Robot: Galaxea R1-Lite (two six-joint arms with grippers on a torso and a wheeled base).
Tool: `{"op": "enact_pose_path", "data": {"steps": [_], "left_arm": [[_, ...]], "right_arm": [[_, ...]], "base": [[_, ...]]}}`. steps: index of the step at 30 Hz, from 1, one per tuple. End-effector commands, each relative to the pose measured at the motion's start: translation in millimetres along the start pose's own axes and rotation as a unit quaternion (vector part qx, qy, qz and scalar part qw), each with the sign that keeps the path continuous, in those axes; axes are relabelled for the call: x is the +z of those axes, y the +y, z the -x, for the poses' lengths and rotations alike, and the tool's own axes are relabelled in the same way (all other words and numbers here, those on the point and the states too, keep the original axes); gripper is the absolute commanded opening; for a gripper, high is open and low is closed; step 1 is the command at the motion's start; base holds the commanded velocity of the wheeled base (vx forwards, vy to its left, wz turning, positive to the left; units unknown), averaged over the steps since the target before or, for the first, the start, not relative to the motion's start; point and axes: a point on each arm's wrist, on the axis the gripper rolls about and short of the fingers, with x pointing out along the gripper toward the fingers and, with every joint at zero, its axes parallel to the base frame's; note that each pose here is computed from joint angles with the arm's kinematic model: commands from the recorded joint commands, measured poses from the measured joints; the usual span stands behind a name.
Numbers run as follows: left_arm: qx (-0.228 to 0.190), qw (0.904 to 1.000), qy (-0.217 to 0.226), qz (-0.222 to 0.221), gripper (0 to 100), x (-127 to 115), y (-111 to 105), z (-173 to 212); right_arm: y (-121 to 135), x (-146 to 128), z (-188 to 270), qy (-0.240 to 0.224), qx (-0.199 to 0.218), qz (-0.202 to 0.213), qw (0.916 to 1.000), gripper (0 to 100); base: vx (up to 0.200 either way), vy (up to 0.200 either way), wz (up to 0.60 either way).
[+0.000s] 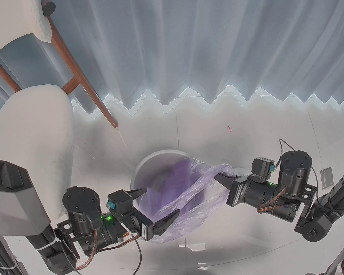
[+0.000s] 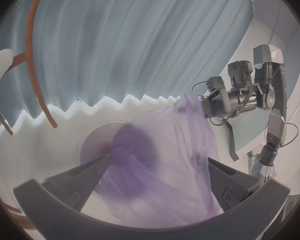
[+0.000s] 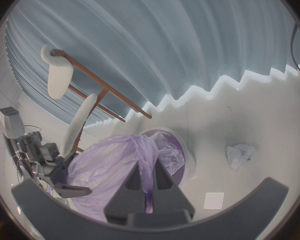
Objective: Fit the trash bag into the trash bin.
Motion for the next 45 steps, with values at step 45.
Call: {"op": "enact_pose_path", "data": {"steps": [45], "left_arm": [[0.015, 0.9975, -0.07, 0.001, 100, 32.5, 17.2, 11.1]], "right_arm": [[-5.2, 18.5, 26.4, -0.062, 0.088, 0.029, 0.9938, 0]], "base": [[0.0, 0.0, 0.0]]}}
